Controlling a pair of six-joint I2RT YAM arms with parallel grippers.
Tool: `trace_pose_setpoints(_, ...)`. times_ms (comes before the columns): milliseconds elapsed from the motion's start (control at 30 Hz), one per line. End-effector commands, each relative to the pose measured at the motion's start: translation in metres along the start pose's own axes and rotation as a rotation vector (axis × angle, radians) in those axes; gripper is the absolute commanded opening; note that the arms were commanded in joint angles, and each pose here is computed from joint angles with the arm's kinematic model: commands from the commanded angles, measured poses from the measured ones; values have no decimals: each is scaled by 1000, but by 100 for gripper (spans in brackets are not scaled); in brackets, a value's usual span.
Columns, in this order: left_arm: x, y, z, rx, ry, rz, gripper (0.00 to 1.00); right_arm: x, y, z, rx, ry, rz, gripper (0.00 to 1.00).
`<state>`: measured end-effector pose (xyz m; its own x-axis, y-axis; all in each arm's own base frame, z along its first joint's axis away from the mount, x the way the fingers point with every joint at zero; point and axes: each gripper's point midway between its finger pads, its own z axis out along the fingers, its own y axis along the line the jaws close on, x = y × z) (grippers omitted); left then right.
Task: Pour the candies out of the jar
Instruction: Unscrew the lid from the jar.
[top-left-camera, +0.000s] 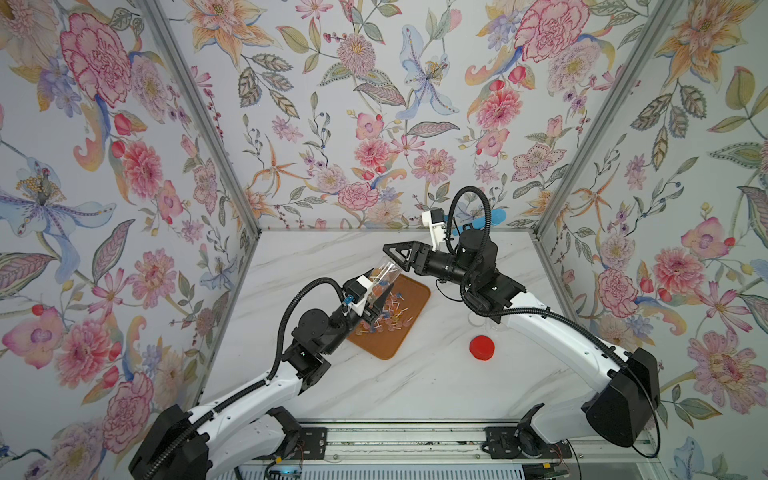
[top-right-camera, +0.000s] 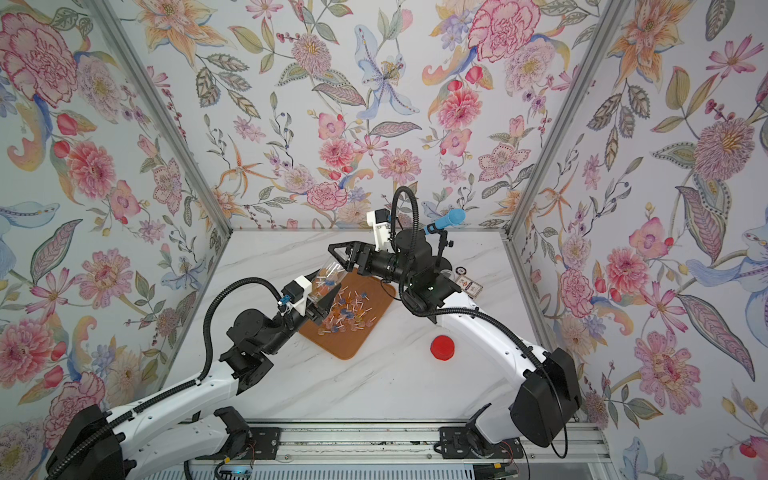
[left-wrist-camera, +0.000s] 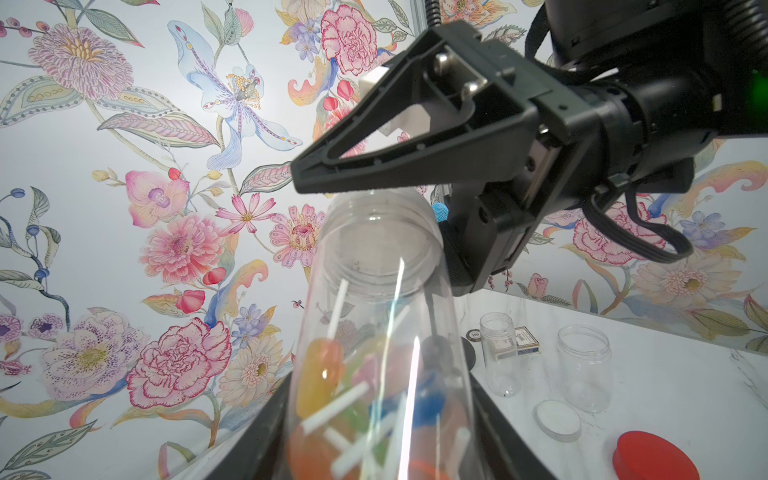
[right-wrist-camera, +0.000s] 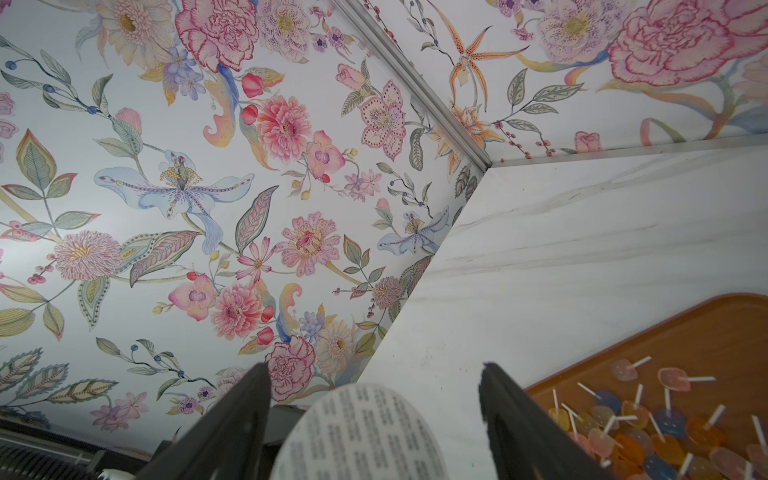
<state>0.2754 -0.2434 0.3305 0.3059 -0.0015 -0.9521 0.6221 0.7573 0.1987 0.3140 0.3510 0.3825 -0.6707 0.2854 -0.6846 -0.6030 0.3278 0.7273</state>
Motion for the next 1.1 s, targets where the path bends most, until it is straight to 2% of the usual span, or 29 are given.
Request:
trace_pose_setpoints(0, -23, 0, -1, 2, -94, -19, 0, -6, 15, -14, -37, -14, -17, 85)
trace_pose_setpoints(200, -26, -1, 0, 7, -102, -21, 0, -4, 23, -18, -84, 3, -24, 87)
trace_pose_setpoints(400, -32, -1, -3, 12, -117, -20, 0, 0, 20, -15, -93, 14, -3, 82)
trace_pose_setpoints(733, -36, -4, -6, 24, -131, -29, 0, 3, 25, -6, -151, 34, 27, 80)
trace_pose_setpoints(833, -37, -4, -6, 27, -132, -26, 0, 2, 27, -5, -166, 37, 32, 76)
trace_pose_setpoints(1067, -38, -4, -5, 25, -136, -26, 0, -1, 31, -7, -179, 29, 32, 60)
